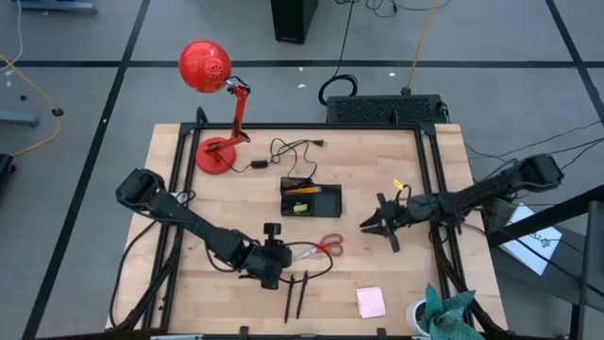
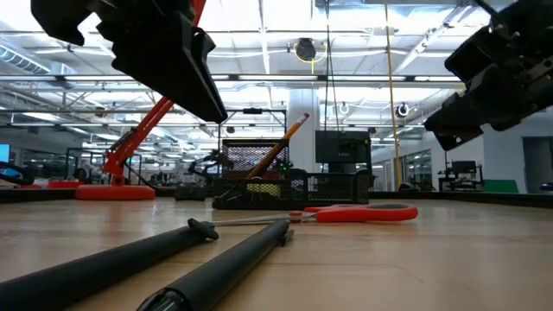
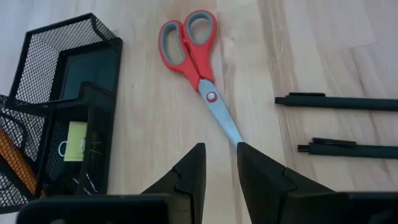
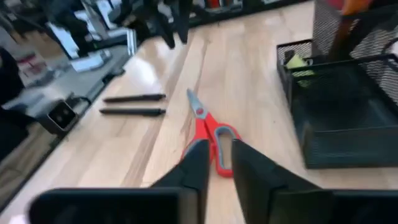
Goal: Pick and place office supplies into organizer
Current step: Put the red scissor into the black desk organizer
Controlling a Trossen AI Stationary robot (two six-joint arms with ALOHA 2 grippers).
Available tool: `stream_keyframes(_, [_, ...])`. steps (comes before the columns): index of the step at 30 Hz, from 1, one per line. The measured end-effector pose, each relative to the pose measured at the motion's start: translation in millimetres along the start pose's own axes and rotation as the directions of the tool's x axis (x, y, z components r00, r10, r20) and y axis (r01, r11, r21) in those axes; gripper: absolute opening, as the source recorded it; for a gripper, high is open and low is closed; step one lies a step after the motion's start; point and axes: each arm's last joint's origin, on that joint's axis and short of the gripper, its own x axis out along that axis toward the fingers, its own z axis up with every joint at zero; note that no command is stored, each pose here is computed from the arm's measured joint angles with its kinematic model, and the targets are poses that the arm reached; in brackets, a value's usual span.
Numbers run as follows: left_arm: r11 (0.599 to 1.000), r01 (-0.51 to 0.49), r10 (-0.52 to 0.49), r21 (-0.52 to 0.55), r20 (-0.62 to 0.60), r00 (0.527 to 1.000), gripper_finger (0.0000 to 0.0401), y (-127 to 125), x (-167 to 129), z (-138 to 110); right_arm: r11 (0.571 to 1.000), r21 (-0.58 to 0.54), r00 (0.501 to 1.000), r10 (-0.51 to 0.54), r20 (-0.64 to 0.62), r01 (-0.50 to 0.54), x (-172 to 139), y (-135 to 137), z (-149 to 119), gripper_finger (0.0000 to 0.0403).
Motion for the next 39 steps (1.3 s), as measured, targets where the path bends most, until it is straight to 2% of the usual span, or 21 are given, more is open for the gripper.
stream_keyframes(6, [1.0,-0.008,0.008,-0.015,-0.001,1.0,0.0097,6,3,2,0.995,-0.072,0.993,-0.072,-0.097,0.065,37,23,16,0.0147])
stream_keyframes(12, [0.999,0.023,-0.023,-0.026,-0.012,1.0,0.0097,8,4,2,0.981,-0.176,0.944,-0.135,-0.303,0.083,82,35,32,0.0181])
stream_keyframes(16, [0.999,0.033,-0.033,-0.026,-0.015,0.999,0.0097,8,4,2,0.975,-0.203,0.886,-0.175,-0.43,0.094,103,38,42,0.0184])
stream_keyframes(19, [0.999,0.032,-0.033,-0.022,-0.025,0.999,0.0097,8,4,1,0.981,-0.187,0.855,-0.147,-0.497,0.06,115,37,46,0.0179])
stream_keyframes(25, [0.999,0.031,-0.032,-0.018,-0.038,0.999,0.0097,8,4,0,0.988,-0.153,0.824,-0.104,-0.557,0.021,132,31,40,0.0164])
stream_keyframes(30, [0.999,0.031,-0.031,-0.018,-0.039,0.999,0.0097,8,4,0,0.987,-0.154,0.766,-0.138,-0.627,0.052,137,22,25,0.0155])
stream_keyframes(39, [0.999,0.03,-0.031,-0.017,-0.039,0.999,0.0097,8,4,0,0.984,-0.172,0.728,-0.158,-0.667,0.055,141,15,14,0.0135])
